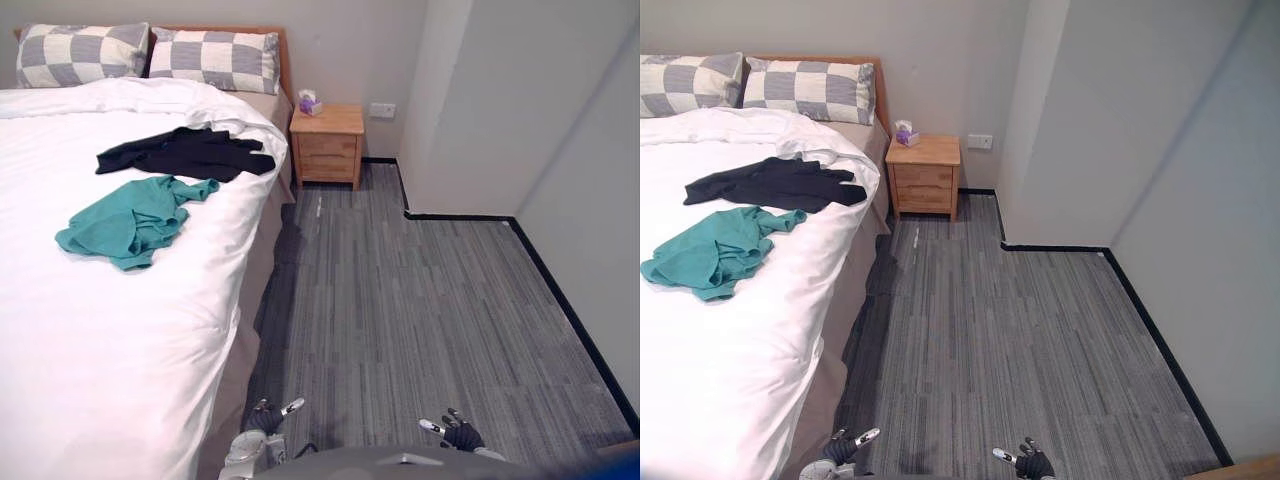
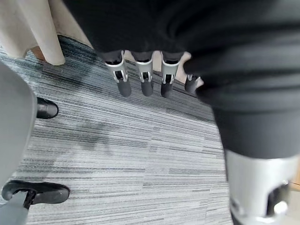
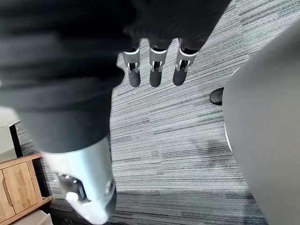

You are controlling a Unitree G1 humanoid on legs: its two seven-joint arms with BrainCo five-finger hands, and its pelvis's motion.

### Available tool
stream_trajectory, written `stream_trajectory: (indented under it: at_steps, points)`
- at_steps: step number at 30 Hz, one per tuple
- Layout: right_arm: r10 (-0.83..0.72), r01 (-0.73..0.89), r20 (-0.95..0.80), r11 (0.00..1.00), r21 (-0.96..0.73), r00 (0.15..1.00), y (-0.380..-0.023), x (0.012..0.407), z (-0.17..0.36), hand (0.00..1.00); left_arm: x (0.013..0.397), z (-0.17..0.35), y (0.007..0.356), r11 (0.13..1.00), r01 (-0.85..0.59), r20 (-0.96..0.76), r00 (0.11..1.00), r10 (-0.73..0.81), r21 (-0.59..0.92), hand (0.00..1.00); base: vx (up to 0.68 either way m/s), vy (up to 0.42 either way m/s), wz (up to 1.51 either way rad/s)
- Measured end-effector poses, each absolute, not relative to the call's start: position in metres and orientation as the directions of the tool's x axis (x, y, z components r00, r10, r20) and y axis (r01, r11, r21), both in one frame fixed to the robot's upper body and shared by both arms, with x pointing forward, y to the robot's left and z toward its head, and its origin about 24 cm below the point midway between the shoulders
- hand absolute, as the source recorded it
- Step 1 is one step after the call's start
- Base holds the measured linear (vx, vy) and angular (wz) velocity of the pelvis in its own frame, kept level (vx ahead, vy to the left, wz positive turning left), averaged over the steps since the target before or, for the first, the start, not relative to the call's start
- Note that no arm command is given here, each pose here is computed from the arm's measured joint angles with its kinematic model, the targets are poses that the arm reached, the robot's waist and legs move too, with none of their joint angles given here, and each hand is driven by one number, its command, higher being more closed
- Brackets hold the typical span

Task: Tidy the bed and pick cloth on bed and put in laundry

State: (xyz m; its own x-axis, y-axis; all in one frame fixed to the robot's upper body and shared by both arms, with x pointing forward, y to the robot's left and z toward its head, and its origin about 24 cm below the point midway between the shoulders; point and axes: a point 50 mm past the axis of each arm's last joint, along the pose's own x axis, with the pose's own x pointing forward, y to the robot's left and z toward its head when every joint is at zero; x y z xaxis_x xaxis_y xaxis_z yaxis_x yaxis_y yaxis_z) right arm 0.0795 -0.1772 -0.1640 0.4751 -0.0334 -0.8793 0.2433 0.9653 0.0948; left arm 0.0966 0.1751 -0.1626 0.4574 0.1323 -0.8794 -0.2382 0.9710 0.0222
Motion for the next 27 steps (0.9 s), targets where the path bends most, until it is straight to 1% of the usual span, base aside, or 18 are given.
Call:
stream_trajectory:
  at_steps: [7, 13, 14, 18, 22, 25, 27]
  points:
    - [-0.036, 0.255, -0.876, 0.962, 0.101, 0.482, -0.177, 0.078, -0.164, 0.00, 0.096, -0.163, 0.176, 0.966, -0.258, -0.886, 0.445, 0.130, 0.012, 0.00, 0.00, 0.000, -0.02]
    - [-0.043, 0.306, -0.874, 0.944, 0.123, 0.484, -0.178, 0.075, -0.164, 0.00, 0.095, -0.163, 0.178, 0.947, -0.322, -0.891, 0.431, 0.143, -0.004, 0.00, 0.00, -0.007, 0.03]
    - [-0.045, 0.309, -0.870, 0.943, 0.126, 0.491, -0.179, 0.076, -0.164, 0.00, 0.096, -0.163, 0.181, 0.946, -0.325, -0.887, 0.436, 0.151, 0.001, 0.00, -0.01, -0.019, 0.24]
    - [-0.050, 0.320, -0.854, 0.937, 0.140, 0.519, -0.182, 0.082, -0.161, 0.00, 0.110, -0.155, 0.186, 0.954, -0.300, -0.842, 0.512, 0.169, 0.010, 0.00, -0.05, -0.047, 0.36]
    - [-0.075, 0.326, -0.838, 0.937, 0.126, 0.540, -0.192, 0.087, -0.158, 0.00, 0.108, -0.154, 0.183, 0.951, -0.309, -0.824, 0.538, 0.178, 0.003, 0.00, 0.06, 0.076, -0.01]
    - [-0.115, 0.342, -0.812, 0.933, 0.109, 0.573, -0.200, 0.089, -0.154, 0.00, 0.107, -0.154, 0.178, 0.944, -0.330, -0.818, 0.545, 0.185, -0.006, 0.00, 0.13, 0.258, -0.30]
    - [-0.119, 0.339, -0.793, 0.934, 0.115, 0.598, -0.197, 0.091, -0.152, 0.00, 0.107, -0.153, 0.183, 0.943, -0.333, -0.814, 0.544, 0.204, 0.014, 0.00, 0.23, 0.175, -0.24]
